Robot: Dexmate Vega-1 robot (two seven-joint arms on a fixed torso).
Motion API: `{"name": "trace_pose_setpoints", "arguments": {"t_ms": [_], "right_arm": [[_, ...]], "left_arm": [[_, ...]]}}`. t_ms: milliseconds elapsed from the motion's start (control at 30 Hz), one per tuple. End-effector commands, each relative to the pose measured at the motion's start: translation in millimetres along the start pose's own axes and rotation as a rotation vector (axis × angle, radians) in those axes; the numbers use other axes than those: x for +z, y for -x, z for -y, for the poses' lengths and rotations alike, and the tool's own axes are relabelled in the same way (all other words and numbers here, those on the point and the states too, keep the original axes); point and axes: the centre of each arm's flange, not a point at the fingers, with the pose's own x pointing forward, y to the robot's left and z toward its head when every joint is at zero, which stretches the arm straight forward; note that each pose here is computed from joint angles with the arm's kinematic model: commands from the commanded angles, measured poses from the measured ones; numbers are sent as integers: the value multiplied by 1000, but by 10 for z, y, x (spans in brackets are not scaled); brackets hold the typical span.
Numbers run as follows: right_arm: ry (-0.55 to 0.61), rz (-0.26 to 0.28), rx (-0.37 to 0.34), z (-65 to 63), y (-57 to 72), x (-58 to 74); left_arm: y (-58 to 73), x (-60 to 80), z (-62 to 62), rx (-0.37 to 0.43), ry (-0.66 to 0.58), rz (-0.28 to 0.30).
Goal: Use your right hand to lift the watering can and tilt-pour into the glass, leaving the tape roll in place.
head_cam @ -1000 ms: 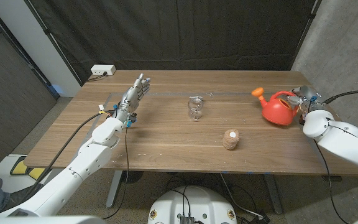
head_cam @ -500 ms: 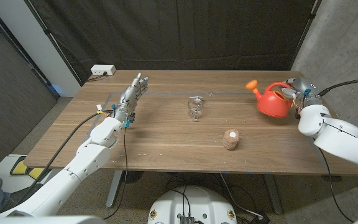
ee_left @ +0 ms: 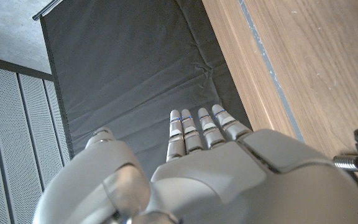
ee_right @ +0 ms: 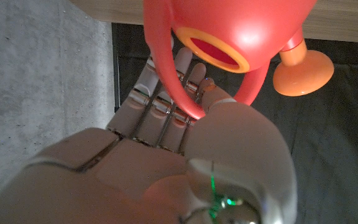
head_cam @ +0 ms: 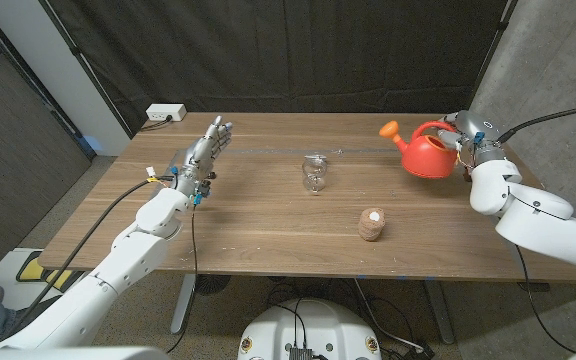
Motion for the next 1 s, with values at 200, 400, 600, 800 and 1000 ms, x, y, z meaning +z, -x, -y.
{"name": "trace_pose_setpoints", "arguments": {"t_ms": [200,400,600,800,1000], "right_arm": [[103,88,-7,144,129,398],[164,117,-29,179,194,482],[217,149,-33,161,234,569],[256,174,-34,147,277,657],[312,209,-36,136,309,764]], "left_arm": [[105,61,-85,0,-23,7],[126,88,-74,-7,-36,6],[151,106,-69,-2,-62,10],[154,124,-71,-17,-114,16],[150,145,-45,-44,-144,23]]}}
